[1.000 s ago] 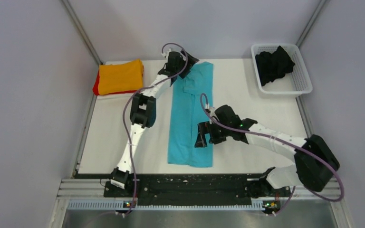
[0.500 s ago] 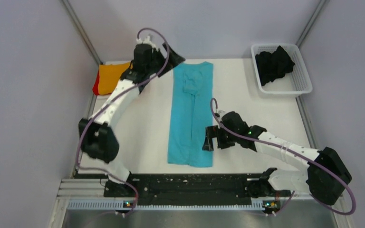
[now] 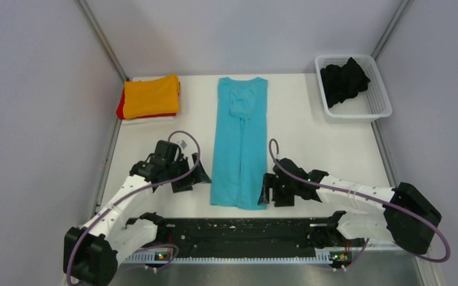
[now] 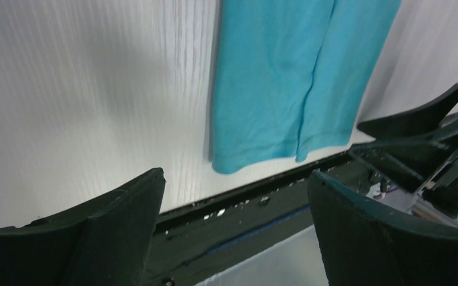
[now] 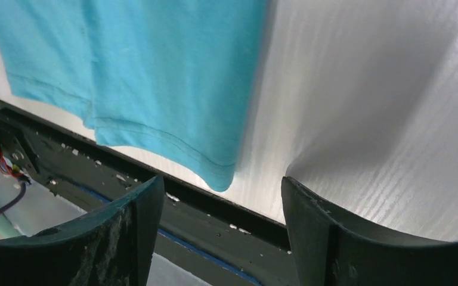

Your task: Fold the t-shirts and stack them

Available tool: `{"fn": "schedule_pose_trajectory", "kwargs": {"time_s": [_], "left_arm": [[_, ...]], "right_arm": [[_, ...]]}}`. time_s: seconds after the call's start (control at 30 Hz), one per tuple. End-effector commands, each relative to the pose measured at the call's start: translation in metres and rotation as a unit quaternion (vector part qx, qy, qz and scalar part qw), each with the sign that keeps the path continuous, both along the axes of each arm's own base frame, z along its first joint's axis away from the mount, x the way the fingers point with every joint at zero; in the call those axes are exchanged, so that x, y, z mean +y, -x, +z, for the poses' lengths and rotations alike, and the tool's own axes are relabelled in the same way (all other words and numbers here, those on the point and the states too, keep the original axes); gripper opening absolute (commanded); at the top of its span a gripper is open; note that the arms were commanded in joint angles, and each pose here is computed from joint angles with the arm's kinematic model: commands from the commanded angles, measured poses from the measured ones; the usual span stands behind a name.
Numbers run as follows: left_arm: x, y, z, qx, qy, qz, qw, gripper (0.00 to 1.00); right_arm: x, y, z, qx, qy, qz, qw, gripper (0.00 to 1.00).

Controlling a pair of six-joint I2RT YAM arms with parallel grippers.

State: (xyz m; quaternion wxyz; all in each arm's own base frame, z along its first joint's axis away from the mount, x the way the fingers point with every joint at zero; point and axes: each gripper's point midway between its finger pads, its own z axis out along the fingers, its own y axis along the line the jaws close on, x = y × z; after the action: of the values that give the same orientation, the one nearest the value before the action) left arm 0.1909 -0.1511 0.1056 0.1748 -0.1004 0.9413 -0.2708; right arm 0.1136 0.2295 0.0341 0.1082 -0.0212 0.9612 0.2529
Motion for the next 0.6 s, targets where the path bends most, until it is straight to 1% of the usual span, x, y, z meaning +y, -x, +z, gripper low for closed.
{"fn": "schedule_pose_trajectory", "kwargs": {"time_s": [0.0, 0.07, 0.13, 0.2, 0.33, 0.53, 0.57], "left_arm": [[-0.010, 0.044, -0.022, 0.047, 0.050, -0.043, 0.997, 0.90], [-0.017, 0.052, -0.026, 0.060, 0.076, -0.057, 0.994, 0.84], [-0.019, 0.058, -0.032, 0.073, 0.081, -0.065, 0.992, 0.80], [-0.021, 0.064, -0.038, 0.084, 0.083, -0.072, 0.990, 0.78], [-0.029, 0.072, -0.051, 0.101, 0.101, -0.079, 0.987, 0.73], [-0.029, 0.069, -0.070, 0.112, 0.083, -0.072, 0.988, 0.54], [-0.028, 0.066, -0.072, 0.112, 0.077, -0.069, 0.988, 0.49]], "right_arm": [[0.007, -0.014, 0.001, -0.010, -0.018, -0.081, 0.997, 0.67], [0.010, -0.012, -0.001, -0.004, -0.024, -0.086, 0.996, 0.63], [0.015, -0.008, -0.002, -0.003, -0.022, -0.082, 0.996, 0.59], [0.017, -0.004, -0.006, 0.000, -0.013, -0.079, 0.997, 0.54], [0.017, 0.002, -0.015, 0.012, 0.005, -0.093, 0.996, 0.48], [0.015, 0.009, -0.021, 0.022, 0.011, -0.107, 0.994, 0.45], [0.014, 0.010, -0.022, 0.023, 0.012, -0.107, 0.994, 0.44]]}}
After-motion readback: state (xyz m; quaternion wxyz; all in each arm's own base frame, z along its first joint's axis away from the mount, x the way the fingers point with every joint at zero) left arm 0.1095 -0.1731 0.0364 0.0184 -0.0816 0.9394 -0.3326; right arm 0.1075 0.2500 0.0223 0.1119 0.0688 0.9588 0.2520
